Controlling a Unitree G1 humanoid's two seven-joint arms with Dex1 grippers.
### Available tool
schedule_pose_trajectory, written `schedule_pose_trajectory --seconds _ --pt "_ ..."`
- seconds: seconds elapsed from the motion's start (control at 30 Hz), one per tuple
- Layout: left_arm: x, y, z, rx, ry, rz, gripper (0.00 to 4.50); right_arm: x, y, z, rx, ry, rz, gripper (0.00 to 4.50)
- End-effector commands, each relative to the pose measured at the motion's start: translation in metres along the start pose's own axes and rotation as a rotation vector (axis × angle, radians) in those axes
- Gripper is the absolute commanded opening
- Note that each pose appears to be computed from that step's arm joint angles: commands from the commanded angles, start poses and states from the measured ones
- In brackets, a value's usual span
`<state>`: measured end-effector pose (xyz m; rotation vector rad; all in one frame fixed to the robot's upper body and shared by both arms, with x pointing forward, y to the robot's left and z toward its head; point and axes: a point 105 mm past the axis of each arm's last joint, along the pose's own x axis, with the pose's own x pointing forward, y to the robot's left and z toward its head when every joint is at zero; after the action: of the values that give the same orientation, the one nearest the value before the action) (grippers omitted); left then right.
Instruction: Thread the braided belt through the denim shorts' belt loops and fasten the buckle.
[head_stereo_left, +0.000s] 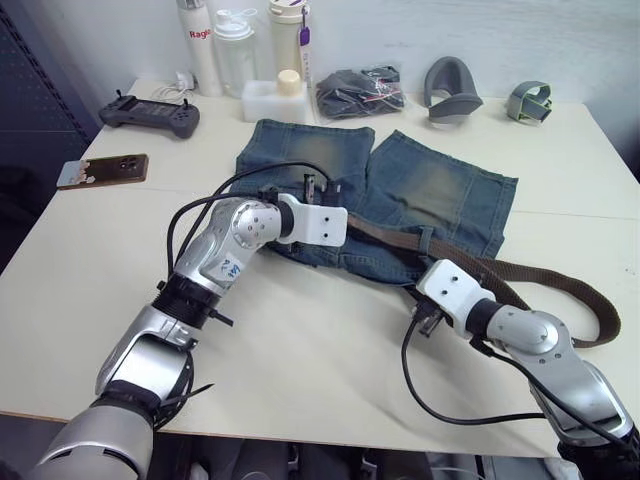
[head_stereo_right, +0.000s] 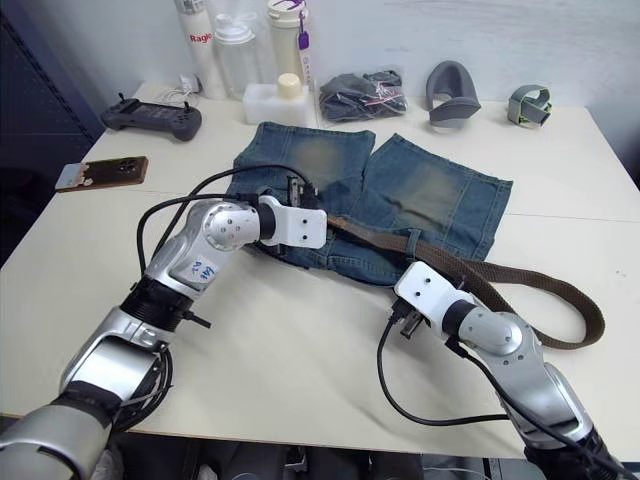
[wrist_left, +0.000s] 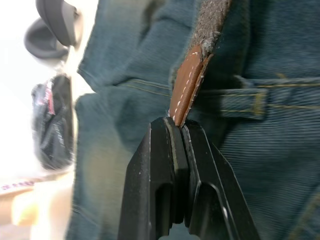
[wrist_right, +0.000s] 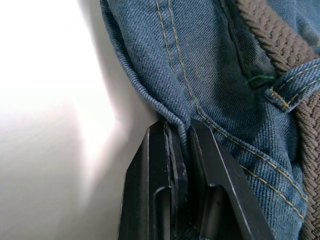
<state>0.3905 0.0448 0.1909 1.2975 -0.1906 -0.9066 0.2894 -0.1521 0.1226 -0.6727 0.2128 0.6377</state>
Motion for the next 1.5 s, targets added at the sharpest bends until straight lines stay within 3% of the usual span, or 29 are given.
schedule_pose_trajectory --seconds 0.03,0.07,0.1,0.13,0.2,0.33,0.4,0.53,0.7,0.8,0.87,1.0,1.03,1.1,1.2,1.27,1.43,1.5 --pt "-0.006 -0.002 0.009 -0.151 -0.057 -0.013 0.04 0.000 0.011 -0.017 0.026 0.062 0.070 0.00" --pt "-0.009 -0.008 0.009 -0.217 -0.077 -0.053 0.04 -0.002 0.011 -0.016 0.023 0.056 0.082 0.00" --pt "-0.012 -0.013 0.007 -0.272 -0.084 -0.085 0.70 -0.003 0.011 -0.014 0.017 0.045 0.094 0.00" --pt "-0.015 -0.016 0.004 -0.311 -0.085 -0.112 0.90 -0.005 0.011 -0.011 0.007 0.031 0.110 0.00" --pt "-0.024 -0.018 -0.002 -0.371 -0.088 -0.147 1.87 -0.010 0.013 -0.006 -0.023 0.002 0.146 0.00" --pt "-0.051 -0.008 -0.007 -0.593 -0.190 -0.191 3.84 -0.032 0.011 -0.004 -0.081 -0.024 0.224 0.00" --pt "-0.065 -0.007 -0.008 -0.679 -0.249 -0.232 4.41 -0.045 0.002 -0.010 -0.099 -0.008 0.239 0.00" --pt "-0.090 -0.010 0.006 -0.779 -0.393 -0.336 4.41 -0.071 -0.039 -0.038 -0.147 0.086 0.196 0.00" --pt "-0.097 -0.015 0.027 -0.796 -0.509 -0.398 4.41 -0.082 -0.065 -0.058 -0.207 0.122 0.196 0.00" --pt "-0.096 -0.017 0.036 -0.801 -0.548 -0.421 4.50 -0.086 -0.074 -0.063 -0.208 0.133 0.210 1.31" --pt "-0.095 -0.018 0.038 -0.798 -0.554 -0.425 4.50 -0.090 -0.078 -0.056 -0.195 0.119 0.216 2.10" --pt "-0.093 -0.017 0.037 -0.803 -0.553 -0.412 4.50 -0.102 -0.087 -0.036 -0.115 0.089 0.198 4.11" --pt "-0.093 -0.016 0.037 -0.805 -0.555 -0.407 4.50 -0.107 -0.091 -0.028 -0.059 0.068 0.177 4.46" --pt "-0.092 -0.014 0.036 -0.809 -0.556 -0.398 4.50 -0.112 -0.097 -0.014 0.037 0.011 0.130 4.46" --pt "-0.089 -0.013 0.036 -0.804 -0.548 -0.383 4.50 -0.104 -0.110 0.019 0.304 -0.229 -0.026 4.46" --pt "-0.086 -0.011 0.036 -0.801 -0.549 -0.366 4.50 -0.088 -0.104 0.036 0.528 -0.384 -0.089 4.46" --pt "-0.082 0.007 0.034 -0.818 -0.564 -0.259 4.50 -0.050 -0.066 0.047 1.202 -0.507 0.008 4.46" --pt "-0.081 0.013 0.033 -0.824 -0.567 -0.222 4.50 -0.045 -0.062 0.044 1.360 -0.510 -0.017 4.46"
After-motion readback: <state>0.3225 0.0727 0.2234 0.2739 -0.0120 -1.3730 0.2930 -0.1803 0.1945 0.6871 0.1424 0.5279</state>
